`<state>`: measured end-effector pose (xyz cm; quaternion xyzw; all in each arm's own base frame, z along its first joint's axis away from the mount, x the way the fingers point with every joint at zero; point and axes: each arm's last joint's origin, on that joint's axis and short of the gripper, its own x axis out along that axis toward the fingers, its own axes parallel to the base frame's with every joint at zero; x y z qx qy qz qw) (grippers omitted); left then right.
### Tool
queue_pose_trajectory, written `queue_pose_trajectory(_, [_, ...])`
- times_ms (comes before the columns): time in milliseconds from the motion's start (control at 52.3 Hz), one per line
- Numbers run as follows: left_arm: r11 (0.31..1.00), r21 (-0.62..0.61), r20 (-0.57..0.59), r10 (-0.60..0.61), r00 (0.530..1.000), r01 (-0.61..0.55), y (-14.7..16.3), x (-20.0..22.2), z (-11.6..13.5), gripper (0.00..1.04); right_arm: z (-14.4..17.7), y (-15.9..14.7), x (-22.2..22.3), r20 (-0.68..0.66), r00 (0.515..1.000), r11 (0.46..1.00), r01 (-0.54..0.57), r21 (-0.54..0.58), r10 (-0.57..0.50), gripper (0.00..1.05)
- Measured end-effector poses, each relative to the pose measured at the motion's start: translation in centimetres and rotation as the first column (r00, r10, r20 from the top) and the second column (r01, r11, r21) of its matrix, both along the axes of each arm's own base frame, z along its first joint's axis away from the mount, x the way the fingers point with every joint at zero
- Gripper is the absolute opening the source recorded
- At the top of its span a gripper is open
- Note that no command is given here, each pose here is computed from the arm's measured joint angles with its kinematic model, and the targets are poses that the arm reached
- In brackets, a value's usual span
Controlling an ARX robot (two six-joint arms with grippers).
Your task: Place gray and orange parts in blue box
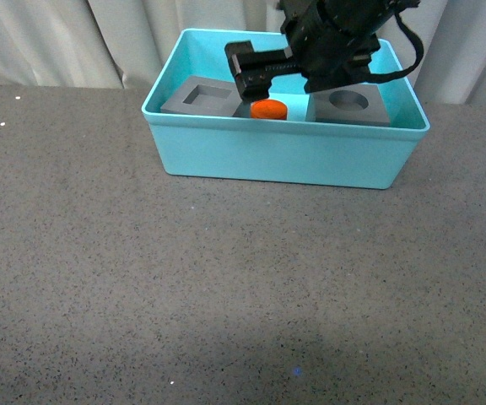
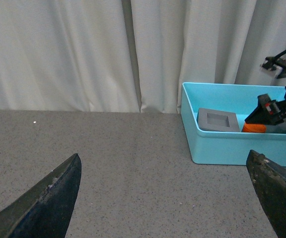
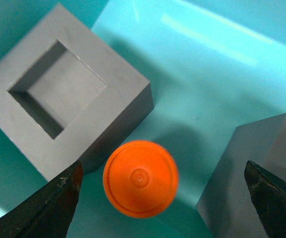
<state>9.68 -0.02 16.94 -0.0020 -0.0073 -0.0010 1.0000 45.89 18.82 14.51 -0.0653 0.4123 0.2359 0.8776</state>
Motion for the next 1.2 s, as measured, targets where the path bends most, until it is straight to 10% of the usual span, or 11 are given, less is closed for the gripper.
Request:
queue_pose_trajectory(325, [1.000,0.000,0.000,0.000,1.000,0.000,0.0,0.0,0.0,0.98,9.0,-5.4,-6.3,0.352,0.896,0.957,0.210,0.202,-0.271,0.95])
queue_pose_trajectory(784, [1.000,0.000,0.000,0.000,1.000,0.000,0.0,0.0,0.0,0.98,6.1,-13.8,-18.4,0.419,0.721,0.825,0.546,0.148,-0.552,0.95])
queue_pose_trajectory(1013, [1.000,0.000,0.000,0.000,1.000,0.000,0.0,0.0,0.0,0.98,4.7,-15.7,-23.3,0.674,0.566,0.878,0.359,0.318,-0.475,0.58])
queue_pose_trajectory(1205, [1.000,0.000,0.000,0.000,1.000,0.000,0.0,0.0,0.0,0.98,3.8,-16.8,-25.9,0.684,0.557,0.878,0.365,0.309,-0.472,0.26])
